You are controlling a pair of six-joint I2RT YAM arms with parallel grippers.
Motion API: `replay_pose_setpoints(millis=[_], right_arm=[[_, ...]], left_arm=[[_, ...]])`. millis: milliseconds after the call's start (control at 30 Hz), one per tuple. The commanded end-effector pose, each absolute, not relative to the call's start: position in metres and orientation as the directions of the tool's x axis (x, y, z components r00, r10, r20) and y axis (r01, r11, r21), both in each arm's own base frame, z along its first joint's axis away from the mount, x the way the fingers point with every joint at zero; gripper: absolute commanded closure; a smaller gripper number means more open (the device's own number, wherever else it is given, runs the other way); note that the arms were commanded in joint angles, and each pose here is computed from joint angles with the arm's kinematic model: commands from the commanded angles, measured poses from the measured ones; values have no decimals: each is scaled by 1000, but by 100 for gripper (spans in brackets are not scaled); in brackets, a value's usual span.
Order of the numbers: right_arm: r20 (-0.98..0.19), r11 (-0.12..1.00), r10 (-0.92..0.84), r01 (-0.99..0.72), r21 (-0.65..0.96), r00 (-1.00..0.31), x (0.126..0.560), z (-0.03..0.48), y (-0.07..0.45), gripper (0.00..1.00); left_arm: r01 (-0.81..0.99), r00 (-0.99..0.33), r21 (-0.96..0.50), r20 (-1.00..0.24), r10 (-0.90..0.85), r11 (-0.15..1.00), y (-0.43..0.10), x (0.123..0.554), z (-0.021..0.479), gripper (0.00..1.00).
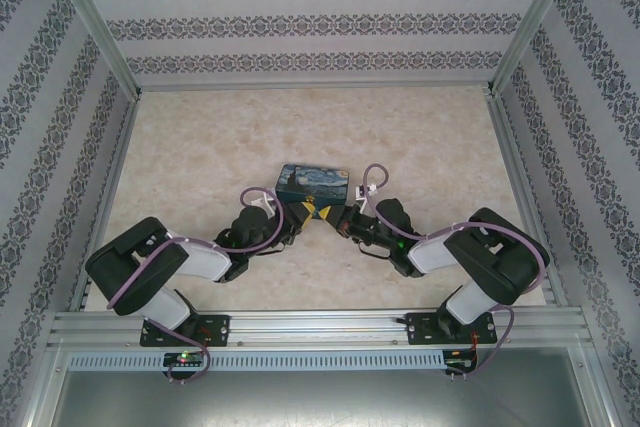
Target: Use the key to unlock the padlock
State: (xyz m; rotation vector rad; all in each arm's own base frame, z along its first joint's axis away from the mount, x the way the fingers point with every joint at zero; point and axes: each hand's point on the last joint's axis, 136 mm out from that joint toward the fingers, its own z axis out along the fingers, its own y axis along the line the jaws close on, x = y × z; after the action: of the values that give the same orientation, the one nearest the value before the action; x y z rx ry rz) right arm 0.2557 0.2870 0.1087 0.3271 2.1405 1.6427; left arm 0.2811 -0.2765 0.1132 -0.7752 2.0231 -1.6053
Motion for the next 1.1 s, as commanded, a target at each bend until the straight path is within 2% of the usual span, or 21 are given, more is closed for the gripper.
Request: replay_pose_setpoints(millis=[0, 300, 533, 1067], right_arm=[[-240, 157, 400, -192, 969, -884, 264, 153, 300, 100], [-196, 86, 395, -176, 981, -898, 278, 152, 297, 100], [-208, 41, 356, -207, 978, -911, 281, 169, 316, 100], [-197, 83, 318, -179, 980, -927, 304, 141, 288, 100]], left_arm=[[-85, -805, -996, 60, -590, 16, -299, 278, 158, 100], [-75, -826, -996, 89, -556, -47, -306, 276, 177, 100], [-72, -831, -996, 84, -550, -43, -311, 277, 178, 100], [-85, -854, -996, 80, -514, -14, -311, 267, 171, 100]])
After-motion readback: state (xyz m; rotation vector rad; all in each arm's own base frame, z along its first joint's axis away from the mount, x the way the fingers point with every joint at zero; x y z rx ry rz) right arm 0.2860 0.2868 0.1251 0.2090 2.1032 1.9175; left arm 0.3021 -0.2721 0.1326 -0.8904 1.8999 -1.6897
